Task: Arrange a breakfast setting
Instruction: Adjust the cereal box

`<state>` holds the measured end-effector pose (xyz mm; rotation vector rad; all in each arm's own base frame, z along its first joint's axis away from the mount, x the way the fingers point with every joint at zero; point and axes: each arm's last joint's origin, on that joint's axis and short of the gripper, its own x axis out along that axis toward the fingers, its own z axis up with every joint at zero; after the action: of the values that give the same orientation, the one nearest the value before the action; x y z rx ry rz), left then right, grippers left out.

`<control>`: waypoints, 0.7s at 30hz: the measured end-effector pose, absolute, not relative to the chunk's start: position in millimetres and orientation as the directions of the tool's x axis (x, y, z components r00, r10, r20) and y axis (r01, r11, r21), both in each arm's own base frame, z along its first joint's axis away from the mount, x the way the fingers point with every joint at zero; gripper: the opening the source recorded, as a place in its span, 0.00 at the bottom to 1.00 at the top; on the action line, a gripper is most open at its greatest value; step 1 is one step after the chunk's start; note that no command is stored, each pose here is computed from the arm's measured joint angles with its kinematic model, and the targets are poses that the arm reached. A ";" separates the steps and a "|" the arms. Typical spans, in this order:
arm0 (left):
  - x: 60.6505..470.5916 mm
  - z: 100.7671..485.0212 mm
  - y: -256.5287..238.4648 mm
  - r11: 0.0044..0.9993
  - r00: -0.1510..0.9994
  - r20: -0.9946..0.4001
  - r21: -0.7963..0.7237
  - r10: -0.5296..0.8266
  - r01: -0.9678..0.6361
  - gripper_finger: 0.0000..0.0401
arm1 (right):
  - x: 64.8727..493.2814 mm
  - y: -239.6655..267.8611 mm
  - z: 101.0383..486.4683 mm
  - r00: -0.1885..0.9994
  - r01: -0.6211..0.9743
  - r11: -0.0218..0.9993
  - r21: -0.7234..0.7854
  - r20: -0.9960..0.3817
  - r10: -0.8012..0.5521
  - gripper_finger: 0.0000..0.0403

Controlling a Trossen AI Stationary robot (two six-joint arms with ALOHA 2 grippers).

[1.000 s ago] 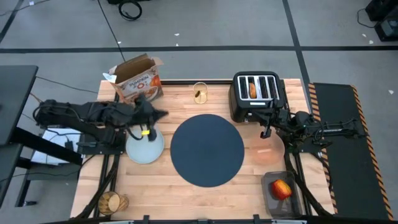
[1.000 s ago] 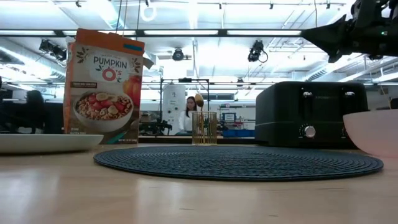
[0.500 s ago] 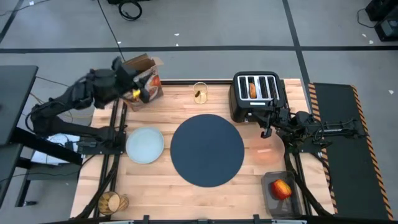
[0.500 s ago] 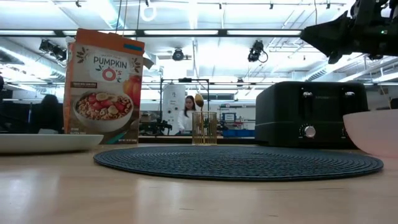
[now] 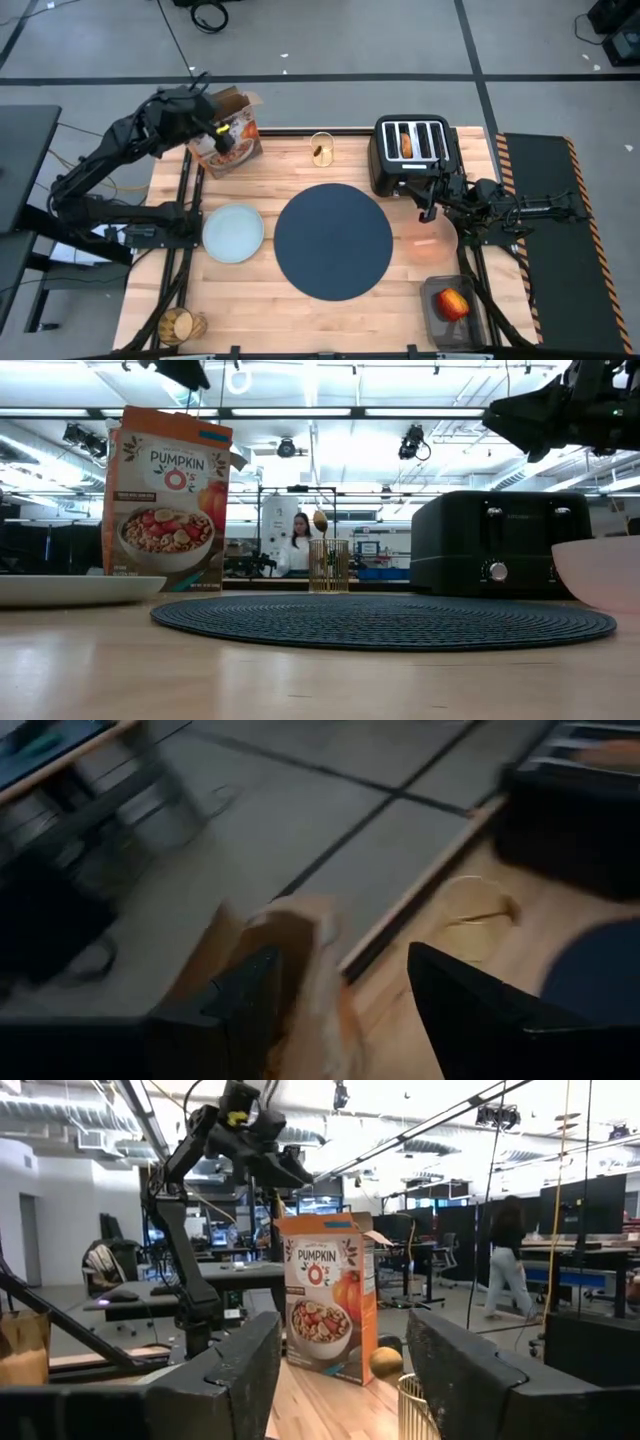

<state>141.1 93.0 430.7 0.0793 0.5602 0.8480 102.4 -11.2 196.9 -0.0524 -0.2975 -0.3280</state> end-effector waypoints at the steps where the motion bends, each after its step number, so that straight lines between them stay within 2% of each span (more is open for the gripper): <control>1: 140.6 429.7 92.4 0.674 0.522 -0.450 0.303 0.725 -0.674 0.56 | 102.5 -11.2 196.7 0.904 0.326 0.945 -0.008 0.295 -0.310 0.56; 6: 137.9 412.3 93.1 0.670 0.384 -0.587 0.407 0.713 -0.621 0.56 | 103.0 -11.2 194.9 0.910 0.328 0.944 -0.022 0.276 -0.310 0.57; 11: 135.9 409.8 93.0 0.678 0.362 -0.611 0.427 0.704 -0.598 0.57 | 102.9 -11.4 195.3 0.907 0.338 0.940 -0.040 0.280 -0.314 0.57; 16: 129.0 407.9 99.7 0.641 0.313 -0.631 0.394 0.710 -0.659 0.57 | 102.9 -11.4 195.2 0.907 0.340 0.940 -0.045 0.279 -0.314 0.57; 21: 126.2 403.7 113.7 0.609 0.257 -0.659 0.382 0.707 -0.695 0.64 | 103.1 -11.4 194.6 0.909 0.341 0.939 -0.051 0.273 -0.315 0.57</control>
<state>126.2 113.7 403.7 0.0154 0.9021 0.9513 103.1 -11.4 194.6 -0.0986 -0.2650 -0.3392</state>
